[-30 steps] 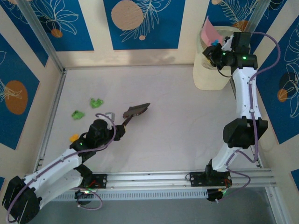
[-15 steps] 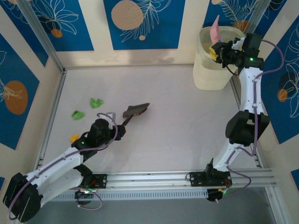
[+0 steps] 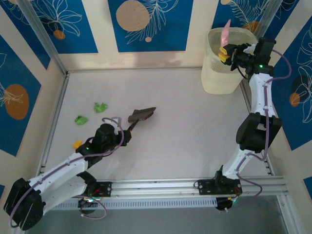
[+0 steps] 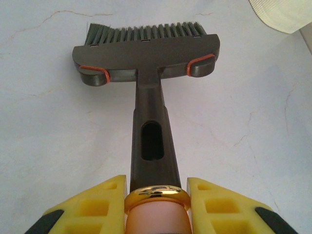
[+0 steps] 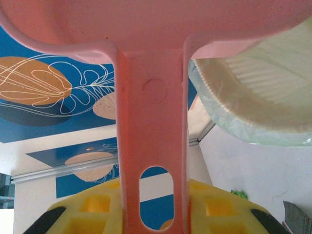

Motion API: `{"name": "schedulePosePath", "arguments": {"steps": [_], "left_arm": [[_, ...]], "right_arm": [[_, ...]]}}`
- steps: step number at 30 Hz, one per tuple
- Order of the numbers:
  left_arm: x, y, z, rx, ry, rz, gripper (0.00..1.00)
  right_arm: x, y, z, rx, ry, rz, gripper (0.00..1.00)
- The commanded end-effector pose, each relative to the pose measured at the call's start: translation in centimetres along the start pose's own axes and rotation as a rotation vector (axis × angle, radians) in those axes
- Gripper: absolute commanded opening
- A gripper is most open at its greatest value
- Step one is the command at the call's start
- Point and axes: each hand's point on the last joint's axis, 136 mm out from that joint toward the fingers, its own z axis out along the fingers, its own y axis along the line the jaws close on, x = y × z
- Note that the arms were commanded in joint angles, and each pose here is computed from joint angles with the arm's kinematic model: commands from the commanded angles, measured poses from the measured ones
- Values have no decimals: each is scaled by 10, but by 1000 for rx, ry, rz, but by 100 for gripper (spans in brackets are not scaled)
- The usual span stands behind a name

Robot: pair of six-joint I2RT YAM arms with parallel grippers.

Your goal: Sweep away the paper scraps from the table

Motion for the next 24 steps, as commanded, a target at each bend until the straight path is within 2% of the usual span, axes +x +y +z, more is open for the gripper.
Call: {"name": "schedulePosePath", "arguments": {"steps": [1,7,14,20,24], "left_arm": [[-11,0,-2,-10,-32,11,0],[-12,0,-4,-14,-38,15,0],[-12,0,-4,-13,-38,17,0],[-14,2,-6,-24,-47,22,0],[-18,4,-11,-35,-71,23,0]], "right_arm": [[10,25,-8,-78,28,1,0],[6,27,-8,-123,15,38,0],[15,37,-12,-111,11,-36,0],[73,53,-15,-13,18,-325,0],[112,44,-12,19,63,-425,0]]}}
